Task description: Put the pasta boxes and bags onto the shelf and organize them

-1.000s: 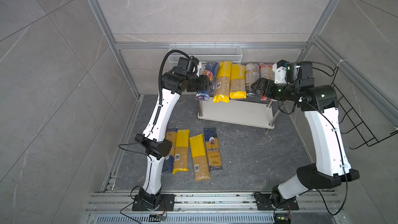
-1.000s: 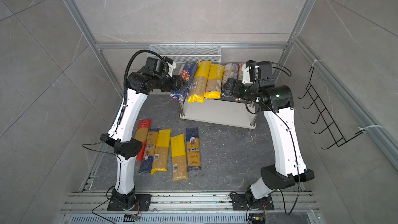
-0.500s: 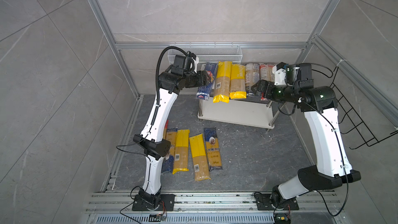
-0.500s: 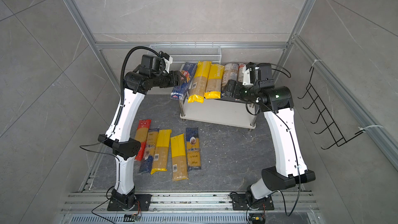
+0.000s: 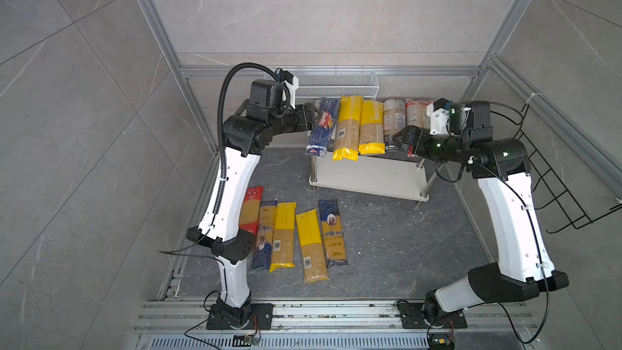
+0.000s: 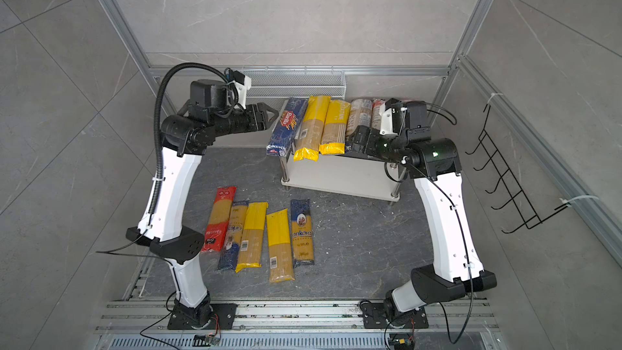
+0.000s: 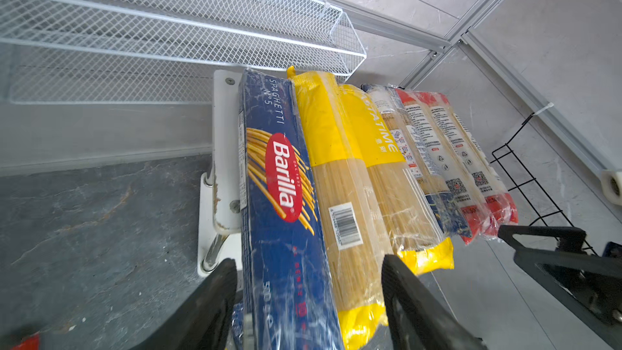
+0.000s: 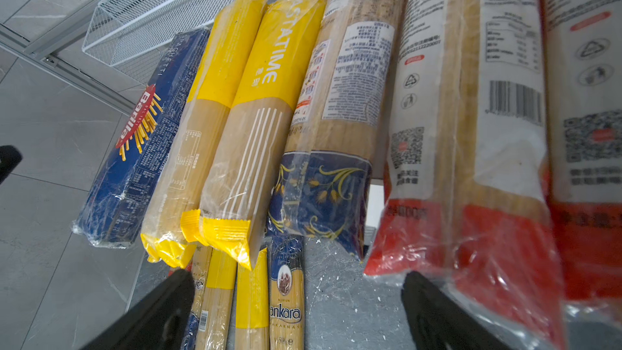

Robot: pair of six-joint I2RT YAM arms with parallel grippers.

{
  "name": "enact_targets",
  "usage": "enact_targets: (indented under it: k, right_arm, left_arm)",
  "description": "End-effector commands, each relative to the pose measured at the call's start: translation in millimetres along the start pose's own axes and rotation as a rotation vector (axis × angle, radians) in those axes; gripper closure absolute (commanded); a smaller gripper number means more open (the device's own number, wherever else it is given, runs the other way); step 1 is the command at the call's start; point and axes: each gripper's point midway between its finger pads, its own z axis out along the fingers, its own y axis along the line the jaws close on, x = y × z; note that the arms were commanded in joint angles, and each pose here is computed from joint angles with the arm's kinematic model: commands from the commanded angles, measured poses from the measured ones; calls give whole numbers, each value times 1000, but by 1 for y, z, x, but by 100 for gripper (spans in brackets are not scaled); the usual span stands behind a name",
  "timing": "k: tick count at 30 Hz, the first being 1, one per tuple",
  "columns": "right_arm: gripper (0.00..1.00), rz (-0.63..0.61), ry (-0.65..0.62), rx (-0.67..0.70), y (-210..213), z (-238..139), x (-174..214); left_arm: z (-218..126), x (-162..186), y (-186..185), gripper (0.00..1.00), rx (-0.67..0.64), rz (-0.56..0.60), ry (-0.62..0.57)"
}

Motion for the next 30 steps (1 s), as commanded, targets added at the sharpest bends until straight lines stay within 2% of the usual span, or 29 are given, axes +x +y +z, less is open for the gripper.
enact_targets:
  k: [1, 7, 13, 17, 30]
  right_arm:
    - [0, -2, -40, -31, 7, -8, -10]
    - [0, -7, -28, -62, 13, -4, -11]
    - [0, -9, -35, -95, 21, -5, -17]
    - [0, -4, -39, -102, 24, -7, -17]
    - [0, 6, -19, -75, 19, -5, -10]
  left_arm:
    - [-34, 11, 10, 35, -78, 30, 4]
    - [-60, 64, 24, 51, -133, -14, 95]
    - [-50, 109, 14, 55, -98, -14, 183]
    - [-36, 116, 9, 59, -84, -3, 211]
    - [7, 106, 6, 62, -71, 76, 240]
